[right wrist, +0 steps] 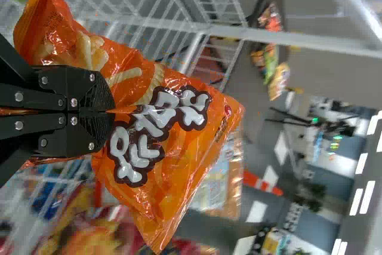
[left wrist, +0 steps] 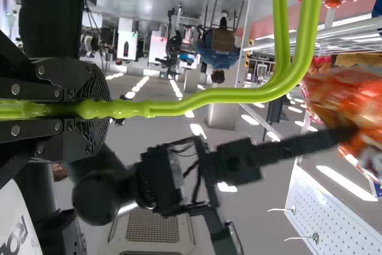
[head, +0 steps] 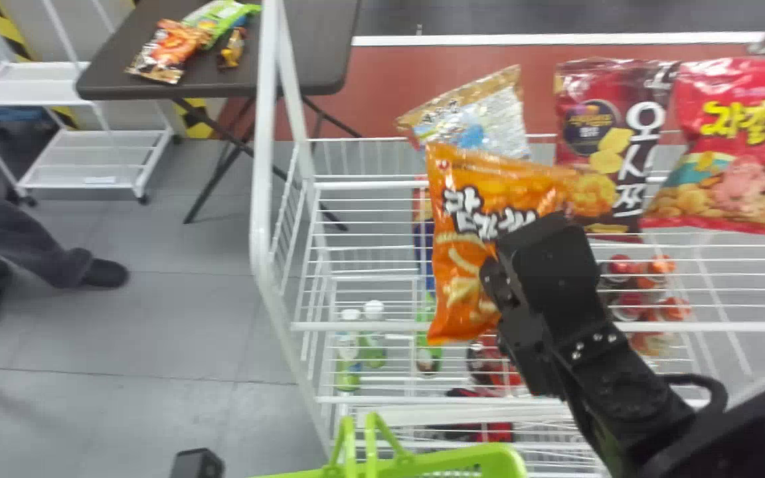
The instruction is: Hold basket handle with left hand then pick Gamjakkang with right hand and place into basket
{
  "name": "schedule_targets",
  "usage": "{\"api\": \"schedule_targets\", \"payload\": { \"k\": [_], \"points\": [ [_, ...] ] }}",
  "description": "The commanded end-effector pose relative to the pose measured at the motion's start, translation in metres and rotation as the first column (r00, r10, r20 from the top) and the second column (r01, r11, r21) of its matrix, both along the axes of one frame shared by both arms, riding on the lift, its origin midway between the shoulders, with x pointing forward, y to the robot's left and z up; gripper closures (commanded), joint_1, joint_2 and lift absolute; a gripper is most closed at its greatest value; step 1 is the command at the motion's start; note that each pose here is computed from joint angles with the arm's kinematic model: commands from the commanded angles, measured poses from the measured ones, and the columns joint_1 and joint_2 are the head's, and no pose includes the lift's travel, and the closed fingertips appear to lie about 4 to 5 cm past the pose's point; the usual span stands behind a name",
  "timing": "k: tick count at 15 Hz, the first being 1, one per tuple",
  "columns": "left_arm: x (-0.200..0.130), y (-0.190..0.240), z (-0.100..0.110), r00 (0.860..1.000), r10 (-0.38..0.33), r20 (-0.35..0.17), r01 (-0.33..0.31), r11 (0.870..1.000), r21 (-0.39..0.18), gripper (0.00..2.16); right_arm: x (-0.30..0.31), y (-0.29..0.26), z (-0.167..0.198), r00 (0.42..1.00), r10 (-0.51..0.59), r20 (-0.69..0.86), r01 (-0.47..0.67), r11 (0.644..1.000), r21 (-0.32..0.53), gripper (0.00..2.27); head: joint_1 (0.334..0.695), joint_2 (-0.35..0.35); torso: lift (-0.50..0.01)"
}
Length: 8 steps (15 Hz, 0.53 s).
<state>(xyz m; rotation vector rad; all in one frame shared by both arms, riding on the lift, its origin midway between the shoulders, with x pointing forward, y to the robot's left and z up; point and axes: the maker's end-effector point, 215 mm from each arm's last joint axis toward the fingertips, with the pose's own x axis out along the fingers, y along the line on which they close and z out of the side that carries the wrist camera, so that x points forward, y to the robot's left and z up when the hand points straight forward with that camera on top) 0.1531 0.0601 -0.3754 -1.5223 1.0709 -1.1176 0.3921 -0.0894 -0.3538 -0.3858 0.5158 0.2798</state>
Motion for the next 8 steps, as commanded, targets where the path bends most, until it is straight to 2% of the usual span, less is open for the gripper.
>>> {"api": "schedule_targets", "payload": {
  "k": [1,3,5,8],
  "points": [
    [-0.001,-0.001,-0.001,1.000,-0.004,-0.004,0.004,1.000,-0.002,2.15,-0.040,-0.042,-0.015,0.988,-0.081,-0.135,0.072,0.995,-0.069,2.24,0.695,-0.059,-0.017],
    [-0.001,-0.001,-0.001,1.000,-0.003,-0.006,0.003,1.000,-0.004,2.15,-0.072,-0.070,-0.026,0.963,-0.137,-0.230,0.112,0.986,-0.120,2.24,0.695,-0.125,-0.017],
    [-0.001,-0.001,-0.002,1.000,-0.002,-0.009,0.002,1.000,-0.005,2.15,-0.075,-0.067,-0.007,0.973,-0.117,-0.201,0.101,0.991,-0.089,2.24,0.695,-0.231,-0.017],
    [-0.001,-0.001,-0.002,1.000,0.001,-0.014,-0.002,1.000,-0.012,2.15,-0.085,-0.052,0.009,0.980,-0.058,-0.192,0.052,0.998,-0.036,2.24,0.695,-0.247,-0.017]
  ]
}}
